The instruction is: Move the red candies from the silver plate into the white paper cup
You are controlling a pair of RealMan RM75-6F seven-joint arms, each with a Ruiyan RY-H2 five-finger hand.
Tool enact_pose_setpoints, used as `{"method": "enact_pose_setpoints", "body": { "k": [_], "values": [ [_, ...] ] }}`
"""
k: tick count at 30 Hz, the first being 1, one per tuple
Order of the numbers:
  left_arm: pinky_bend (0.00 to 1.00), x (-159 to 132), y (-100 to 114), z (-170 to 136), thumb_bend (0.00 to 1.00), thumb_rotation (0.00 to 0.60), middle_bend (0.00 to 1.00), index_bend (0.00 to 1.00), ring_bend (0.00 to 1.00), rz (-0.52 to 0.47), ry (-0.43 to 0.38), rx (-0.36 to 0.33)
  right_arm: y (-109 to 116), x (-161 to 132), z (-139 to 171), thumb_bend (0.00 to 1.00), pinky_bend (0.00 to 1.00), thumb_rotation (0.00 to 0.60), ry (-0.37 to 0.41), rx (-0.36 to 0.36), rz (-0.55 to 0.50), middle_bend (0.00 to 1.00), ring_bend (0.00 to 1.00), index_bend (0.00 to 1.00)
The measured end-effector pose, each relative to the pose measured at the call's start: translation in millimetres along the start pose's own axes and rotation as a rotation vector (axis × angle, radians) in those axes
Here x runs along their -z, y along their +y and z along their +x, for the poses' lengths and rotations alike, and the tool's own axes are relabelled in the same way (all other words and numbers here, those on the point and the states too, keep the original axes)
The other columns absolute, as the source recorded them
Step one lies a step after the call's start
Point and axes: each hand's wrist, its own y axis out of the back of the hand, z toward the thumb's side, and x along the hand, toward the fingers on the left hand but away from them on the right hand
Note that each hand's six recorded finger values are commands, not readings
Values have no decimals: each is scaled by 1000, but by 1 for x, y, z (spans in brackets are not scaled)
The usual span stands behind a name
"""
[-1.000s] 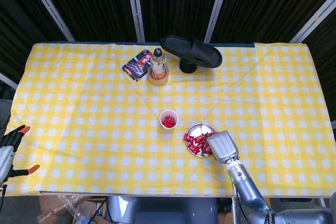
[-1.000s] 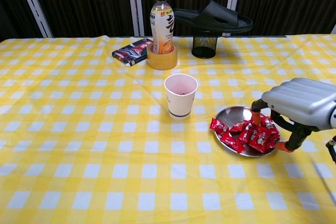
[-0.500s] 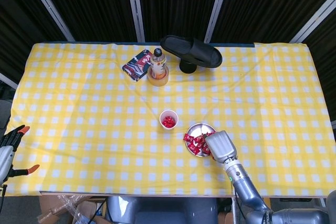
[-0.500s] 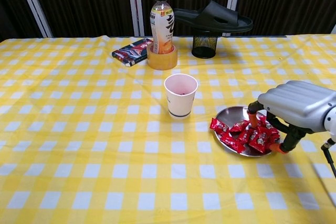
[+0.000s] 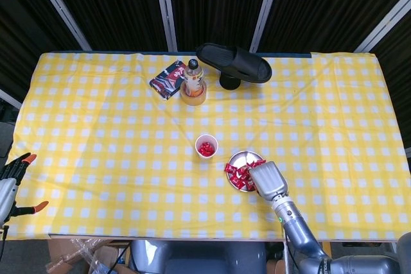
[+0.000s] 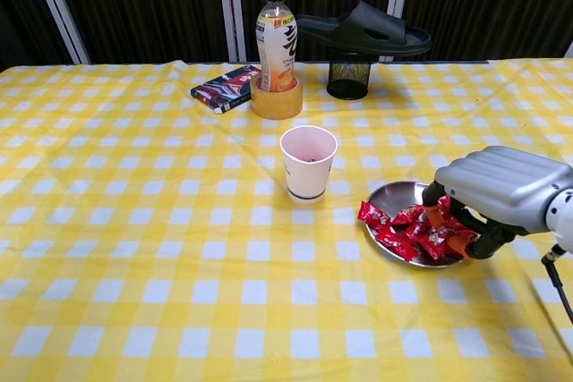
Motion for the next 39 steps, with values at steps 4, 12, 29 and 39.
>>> {"method": "enact_pose_setpoints", "body": {
  "k": [4, 12, 29, 39],
  "values": [
    [0, 0, 0, 0, 31, 600, 0, 0, 0, -2, 0, 0, -2, -1, 1, 515, 980, 600, 2, -4, 5, 817, 925, 557],
    [0, 0, 0, 0, 32, 600, 0, 0, 0, -4, 1, 2, 7, -2, 3, 515, 980, 600, 6, 20, -3, 817, 925, 564],
    [0, 0, 0, 3, 32, 600, 0, 0, 0, -15, 4, 8, 122, -20, -9, 516, 981, 600, 86, 252, -66, 818, 925, 564],
    [0, 1, 1, 4, 32, 600, 0, 0, 0, -27, 1, 9, 122, -38, -46, 516, 980, 600, 108, 225, -65, 817, 925, 564]
  ]
}}
